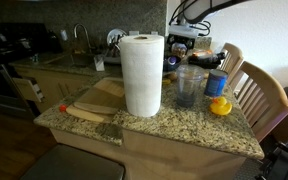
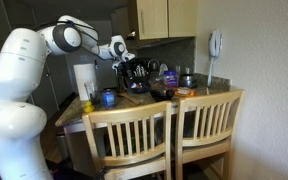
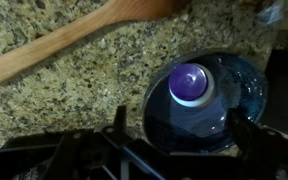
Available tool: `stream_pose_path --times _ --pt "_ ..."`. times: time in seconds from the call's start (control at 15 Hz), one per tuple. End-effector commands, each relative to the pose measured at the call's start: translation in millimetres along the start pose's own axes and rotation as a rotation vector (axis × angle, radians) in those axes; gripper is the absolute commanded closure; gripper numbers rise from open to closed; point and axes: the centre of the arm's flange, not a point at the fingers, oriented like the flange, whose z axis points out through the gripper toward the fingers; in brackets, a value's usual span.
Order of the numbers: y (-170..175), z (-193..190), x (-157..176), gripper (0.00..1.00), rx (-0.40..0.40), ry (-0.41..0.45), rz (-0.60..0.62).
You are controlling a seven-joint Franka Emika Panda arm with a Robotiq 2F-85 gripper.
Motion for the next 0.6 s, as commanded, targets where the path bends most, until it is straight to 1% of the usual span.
stream_pose_path --times 0.0,0.2,0.27,0.53 --pt "-1.9 7.8 2.6 0.0 -0.008 0.001 0.006" --pt "-6.2 7.0 3.8 0.0 -0.011 0.002 0.011" --pt "-6.2 6.7 4.1 0.0 -0.041 -0.043 -0.091" --pt "0.8 28.7 9.6 0.0 -0.078 -0.145 -0.296"
